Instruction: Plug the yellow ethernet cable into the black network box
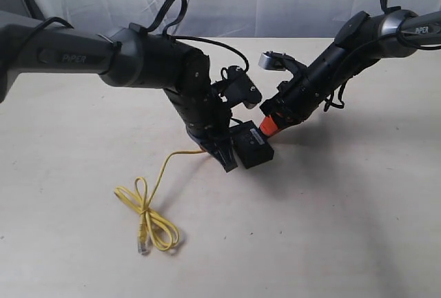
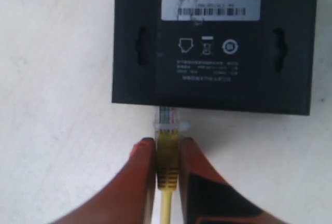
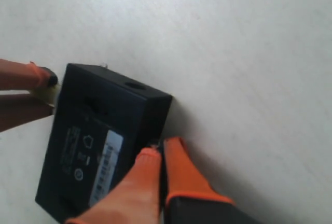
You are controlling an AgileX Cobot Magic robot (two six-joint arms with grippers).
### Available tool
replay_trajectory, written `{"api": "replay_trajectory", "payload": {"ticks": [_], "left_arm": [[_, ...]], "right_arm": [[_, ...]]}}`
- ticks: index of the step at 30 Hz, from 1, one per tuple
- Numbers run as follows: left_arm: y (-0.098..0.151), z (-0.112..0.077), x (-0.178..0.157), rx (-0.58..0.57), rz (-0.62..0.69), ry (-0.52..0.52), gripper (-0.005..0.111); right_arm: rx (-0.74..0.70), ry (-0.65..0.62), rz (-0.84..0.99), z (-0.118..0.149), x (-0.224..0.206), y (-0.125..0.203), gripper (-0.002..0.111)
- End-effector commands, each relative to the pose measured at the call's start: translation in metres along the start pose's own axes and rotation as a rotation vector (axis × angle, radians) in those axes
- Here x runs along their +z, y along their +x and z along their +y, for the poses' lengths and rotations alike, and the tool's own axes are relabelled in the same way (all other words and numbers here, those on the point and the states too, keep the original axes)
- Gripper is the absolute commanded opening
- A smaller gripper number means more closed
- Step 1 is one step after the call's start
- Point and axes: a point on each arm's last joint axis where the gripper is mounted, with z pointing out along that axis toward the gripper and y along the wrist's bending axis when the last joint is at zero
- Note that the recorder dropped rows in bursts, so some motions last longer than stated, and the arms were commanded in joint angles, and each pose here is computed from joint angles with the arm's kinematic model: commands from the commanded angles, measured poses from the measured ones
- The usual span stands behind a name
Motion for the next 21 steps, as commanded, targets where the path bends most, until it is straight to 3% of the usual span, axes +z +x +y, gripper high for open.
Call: {"api": "replay_trajectory", "payload": {"ticks": [1, 21], "left_arm": [[-0.0083, 0.0006, -0.0019, -0.023, -0.036, 0.004, 0.0], [-0.0152, 0.0011, -0.0028, -0.143, -0.11, 0.015, 0.0]], "right_arm": [[-0.016, -0.005, 0.048, -0.0009, 0.0063, 0.0053, -0.001], [0.044, -0.031, 0.034, -0.0003, 0.009, 0.0047, -0.001]]}}
